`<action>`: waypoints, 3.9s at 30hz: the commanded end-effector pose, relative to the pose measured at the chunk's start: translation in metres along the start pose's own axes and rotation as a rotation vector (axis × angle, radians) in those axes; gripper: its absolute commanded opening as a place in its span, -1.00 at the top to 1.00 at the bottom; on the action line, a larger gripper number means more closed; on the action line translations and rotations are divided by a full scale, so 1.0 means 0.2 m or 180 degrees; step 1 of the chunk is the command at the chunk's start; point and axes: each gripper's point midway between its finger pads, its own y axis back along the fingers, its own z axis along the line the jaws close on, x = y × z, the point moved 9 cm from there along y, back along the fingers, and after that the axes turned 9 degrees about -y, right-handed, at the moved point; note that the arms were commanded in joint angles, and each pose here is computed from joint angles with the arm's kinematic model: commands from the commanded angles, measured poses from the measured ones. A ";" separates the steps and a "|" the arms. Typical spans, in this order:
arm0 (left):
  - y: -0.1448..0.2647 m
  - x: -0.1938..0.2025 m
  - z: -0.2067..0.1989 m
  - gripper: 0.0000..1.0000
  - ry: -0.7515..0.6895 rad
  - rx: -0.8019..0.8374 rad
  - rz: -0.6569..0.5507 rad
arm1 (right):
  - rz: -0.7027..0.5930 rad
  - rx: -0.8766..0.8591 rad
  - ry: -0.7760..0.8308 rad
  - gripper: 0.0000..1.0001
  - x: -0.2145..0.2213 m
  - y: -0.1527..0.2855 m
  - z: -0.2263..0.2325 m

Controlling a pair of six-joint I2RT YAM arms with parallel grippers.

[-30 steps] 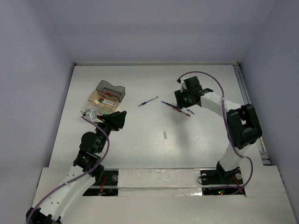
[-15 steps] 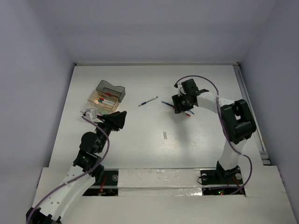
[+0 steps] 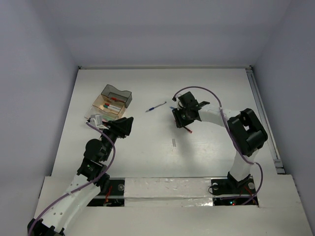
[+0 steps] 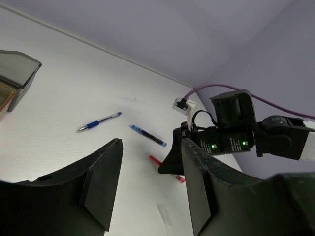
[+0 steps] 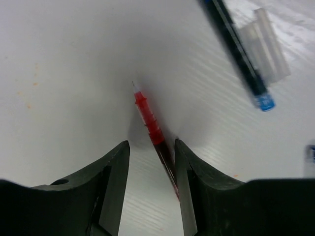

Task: Sort the stationery into containers
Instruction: Move the pen to the center of the board, then pick up the pen from the center of the board, then close the pen cap on the pen.

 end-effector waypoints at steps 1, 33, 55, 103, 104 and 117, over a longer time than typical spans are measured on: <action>0.00 -0.03 -0.03 0.05 0.0021 0.0116 -0.0114 | 0.0167 0.0047 -0.0082 0.07 0.07 0.01 0.07; -0.07 0.08 -0.14 -0.05 0.0081 0.1091 0.0359 | -0.1289 -0.1024 -0.0235 1.00 -0.17 0.45 0.40; -0.17 0.27 -0.20 0.09 0.0307 0.1759 0.1167 | -0.2196 -0.2469 -0.0737 1.00 -0.15 0.56 0.77; -0.17 0.21 -0.20 1.00 0.0007 0.1346 0.1041 | -0.0064 0.0280 -0.0474 -0.17 0.29 0.21 0.43; -0.16 0.22 -0.20 1.00 0.0008 0.1344 0.1045 | -0.0042 0.0308 -0.0476 -0.17 0.29 0.19 0.43; -0.16 0.21 -0.20 1.00 0.0000 0.1333 0.1015 | 0.0120 0.0795 -0.0349 0.14 0.37 0.05 0.45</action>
